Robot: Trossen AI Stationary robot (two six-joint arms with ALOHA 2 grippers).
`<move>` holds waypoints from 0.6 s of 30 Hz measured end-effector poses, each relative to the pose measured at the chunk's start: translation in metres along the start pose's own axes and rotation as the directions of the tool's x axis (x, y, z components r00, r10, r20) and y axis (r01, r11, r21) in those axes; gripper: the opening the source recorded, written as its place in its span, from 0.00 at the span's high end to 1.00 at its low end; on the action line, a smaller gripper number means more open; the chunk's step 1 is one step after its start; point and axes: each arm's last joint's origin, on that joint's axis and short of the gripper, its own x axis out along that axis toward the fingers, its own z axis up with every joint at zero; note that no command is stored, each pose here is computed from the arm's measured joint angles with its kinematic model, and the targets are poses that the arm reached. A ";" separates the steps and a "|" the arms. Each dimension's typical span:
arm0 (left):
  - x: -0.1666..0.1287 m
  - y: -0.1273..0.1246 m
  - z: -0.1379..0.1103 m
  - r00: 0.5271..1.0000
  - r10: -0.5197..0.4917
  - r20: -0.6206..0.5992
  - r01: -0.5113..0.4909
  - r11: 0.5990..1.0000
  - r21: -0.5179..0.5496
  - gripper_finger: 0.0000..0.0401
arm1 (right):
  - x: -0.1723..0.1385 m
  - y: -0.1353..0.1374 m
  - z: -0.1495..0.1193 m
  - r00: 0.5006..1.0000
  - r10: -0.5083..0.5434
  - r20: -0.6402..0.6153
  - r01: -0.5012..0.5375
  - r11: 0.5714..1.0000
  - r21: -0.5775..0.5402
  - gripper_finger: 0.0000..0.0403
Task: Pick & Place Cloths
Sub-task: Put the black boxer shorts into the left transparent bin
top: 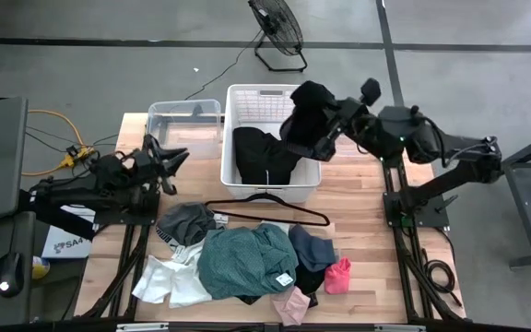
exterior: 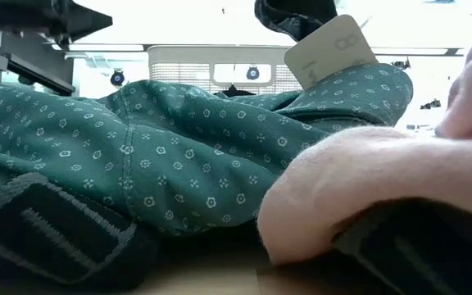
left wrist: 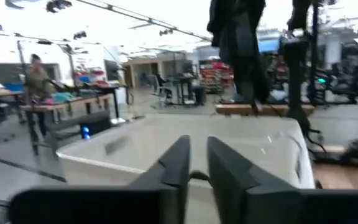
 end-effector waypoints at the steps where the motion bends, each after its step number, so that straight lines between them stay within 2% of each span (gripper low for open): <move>1: 0.003 0.000 0.005 1.000 0.011 0.010 -0.011 1.000 0.001 0.75 | 0.005 0.000 0.000 1.000 0.009 0.012 -0.009 1.000 0.010 0.98; 6: 0.020 -0.002 0.033 0.998 0.034 0.049 -0.036 0.999 0.039 0.44 | 0.031 -0.004 0.001 0.995 0.034 0.096 -0.040 0.997 0.062 0.98; 11: 0.050 -0.011 0.054 1.000 0.019 0.001 -0.019 0.988 0.154 0.19 | 0.063 0.001 -0.004 0.985 0.065 0.159 -0.079 0.993 0.083 0.98; 14: 0.071 -0.017 0.068 0.999 0.034 -0.020 -0.030 0.980 0.197 0.12 | 0.080 0.006 -0.009 0.980 0.081 0.184 -0.099 0.991 0.089 0.98; 18: 0.100 -0.026 0.081 0.997 0.064 -0.045 -0.051 0.969 0.241 0.09 | 0.099 0.014 -0.014 0.965 0.116 0.235 -0.147 0.982 0.120 0.98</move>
